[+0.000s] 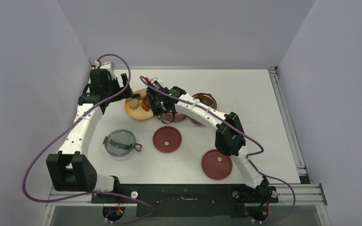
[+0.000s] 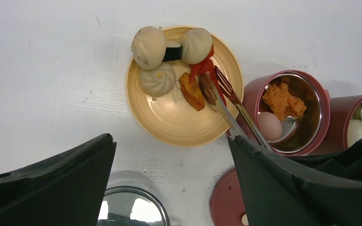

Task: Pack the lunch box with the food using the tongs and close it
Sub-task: Pick up the fake food from the plate, then place the fake food in the packing box.

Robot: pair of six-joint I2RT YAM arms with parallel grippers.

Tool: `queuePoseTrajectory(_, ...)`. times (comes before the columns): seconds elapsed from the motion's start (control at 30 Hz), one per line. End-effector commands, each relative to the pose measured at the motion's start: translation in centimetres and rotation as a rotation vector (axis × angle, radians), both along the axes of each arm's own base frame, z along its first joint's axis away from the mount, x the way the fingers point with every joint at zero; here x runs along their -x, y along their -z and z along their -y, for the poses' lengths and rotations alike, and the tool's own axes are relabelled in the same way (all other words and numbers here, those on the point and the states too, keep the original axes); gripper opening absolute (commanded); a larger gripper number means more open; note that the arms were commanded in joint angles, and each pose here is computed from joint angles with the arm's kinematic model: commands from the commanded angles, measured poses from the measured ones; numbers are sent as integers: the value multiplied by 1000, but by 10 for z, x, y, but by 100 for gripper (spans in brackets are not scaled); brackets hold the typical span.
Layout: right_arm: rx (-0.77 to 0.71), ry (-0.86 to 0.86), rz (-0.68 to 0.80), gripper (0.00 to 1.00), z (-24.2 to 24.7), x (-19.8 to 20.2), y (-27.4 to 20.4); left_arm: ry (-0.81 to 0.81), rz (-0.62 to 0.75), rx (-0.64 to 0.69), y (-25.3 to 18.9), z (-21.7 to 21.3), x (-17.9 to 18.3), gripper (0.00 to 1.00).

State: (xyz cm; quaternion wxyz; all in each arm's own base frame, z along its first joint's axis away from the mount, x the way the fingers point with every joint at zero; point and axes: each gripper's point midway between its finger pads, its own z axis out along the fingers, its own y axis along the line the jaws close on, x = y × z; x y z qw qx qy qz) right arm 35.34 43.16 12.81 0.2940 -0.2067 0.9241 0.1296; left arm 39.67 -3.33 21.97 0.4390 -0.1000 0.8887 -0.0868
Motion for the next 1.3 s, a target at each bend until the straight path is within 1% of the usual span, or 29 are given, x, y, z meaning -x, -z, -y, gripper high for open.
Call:
queuePoseTrajectory(0.0,-141,-5,142,13,-16,-6,-67,-17,103,8,-27,-3,-6,97)
queuePoseTrajectory(0.3,-169,10,215,11,-5,4,-104,-33,125,9,-31,-7,-5,97)
queuePoseTrajectory(0.63,-187,1,300,11,26,23,-146,-25,144,17,-37,-4,-2,97)
queuePoseTrajectory(0.73,-161,21,322,11,52,26,-158,-9,151,27,-38,0,3,97)
queuePoseTrajectory(0.9,-150,79,281,11,114,21,-160,30,180,37,-44,13,10,97)
queuePoseTrajectory(1.1,-104,173,228,11,195,25,-149,63,189,40,-47,24,12,97)
queuePoseTrajectory(1.27,-99,221,180,11,239,31,-136,64,188,42,-46,25,12,97)
